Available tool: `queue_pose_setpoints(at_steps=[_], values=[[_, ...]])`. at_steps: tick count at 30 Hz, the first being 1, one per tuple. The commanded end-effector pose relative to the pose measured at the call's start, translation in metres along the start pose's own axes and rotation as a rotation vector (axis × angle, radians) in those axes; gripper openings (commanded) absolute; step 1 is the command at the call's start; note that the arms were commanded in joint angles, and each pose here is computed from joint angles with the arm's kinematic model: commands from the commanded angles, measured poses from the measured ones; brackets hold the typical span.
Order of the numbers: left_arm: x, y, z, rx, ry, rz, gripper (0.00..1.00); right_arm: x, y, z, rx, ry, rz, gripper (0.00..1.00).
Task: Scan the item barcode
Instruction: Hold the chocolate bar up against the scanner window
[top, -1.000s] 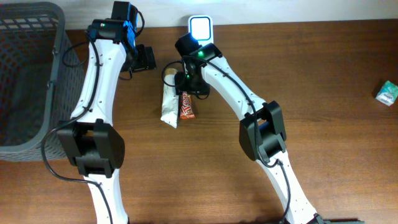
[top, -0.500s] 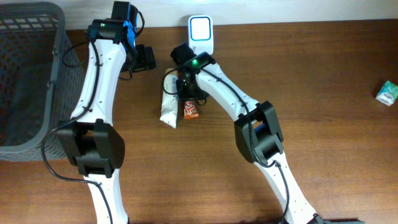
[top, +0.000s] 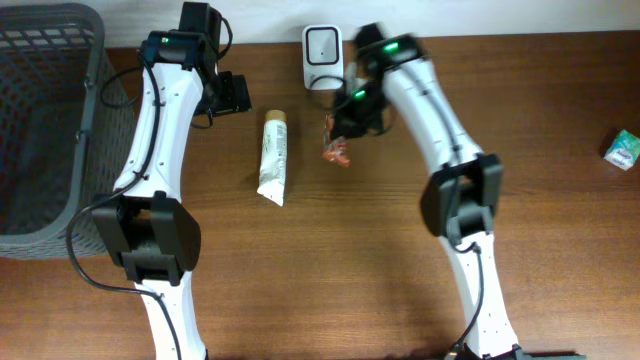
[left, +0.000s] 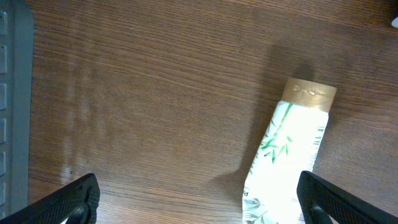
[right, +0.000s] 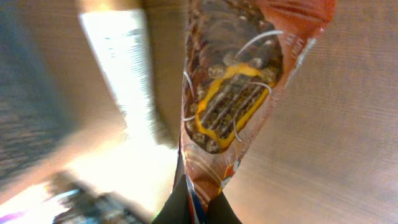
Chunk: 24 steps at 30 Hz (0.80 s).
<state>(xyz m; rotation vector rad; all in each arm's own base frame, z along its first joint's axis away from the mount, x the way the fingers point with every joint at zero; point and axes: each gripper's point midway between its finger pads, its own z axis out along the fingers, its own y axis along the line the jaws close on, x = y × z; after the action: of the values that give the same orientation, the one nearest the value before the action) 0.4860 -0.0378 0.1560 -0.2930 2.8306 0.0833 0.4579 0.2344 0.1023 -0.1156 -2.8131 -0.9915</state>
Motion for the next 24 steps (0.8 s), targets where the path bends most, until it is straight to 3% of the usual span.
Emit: queue_pose_setpoints(at_steps=[1, 5, 16, 18, 20, 21, 24], values=[[-0.002, 0.003, -0.006, 0.003, -0.014, -0.006, 0.99, 0.014, 0.053, -0.059, -0.504, 0.129, 0.082, 0.04], [-0.002, 0.003, -0.006, 0.003, -0.014, -0.006, 0.99, 0.011, 0.043, -0.090, -0.610, 0.145, 0.180, 0.04], [-0.002, 0.003, -0.006, 0.003, -0.014, -0.006, 0.99, 0.016, 0.050, -0.082, -0.597, 0.162, 0.167, 0.04], [-0.002, 0.003, -0.006, 0.003, -0.014, -0.006, 0.99, 0.013, 0.038, -0.070, -0.496, 0.131, 0.151, 0.04], [-0.002, 0.003, -0.006, 0.003, -0.014, -0.006, 0.99, -0.003, 0.008, -0.048, -0.261, 0.028, 0.080, 0.04], [-0.002, 0.003, -0.006, 0.003, -0.014, -0.006, 0.99, -0.013, -0.023, -0.036, -0.033, -0.044, 0.060, 0.04], [-0.002, 0.003, -0.006, 0.003, -0.014, -0.006, 0.99, -0.040, -0.063, -0.031, 0.360, -0.211, -0.024, 0.04]])
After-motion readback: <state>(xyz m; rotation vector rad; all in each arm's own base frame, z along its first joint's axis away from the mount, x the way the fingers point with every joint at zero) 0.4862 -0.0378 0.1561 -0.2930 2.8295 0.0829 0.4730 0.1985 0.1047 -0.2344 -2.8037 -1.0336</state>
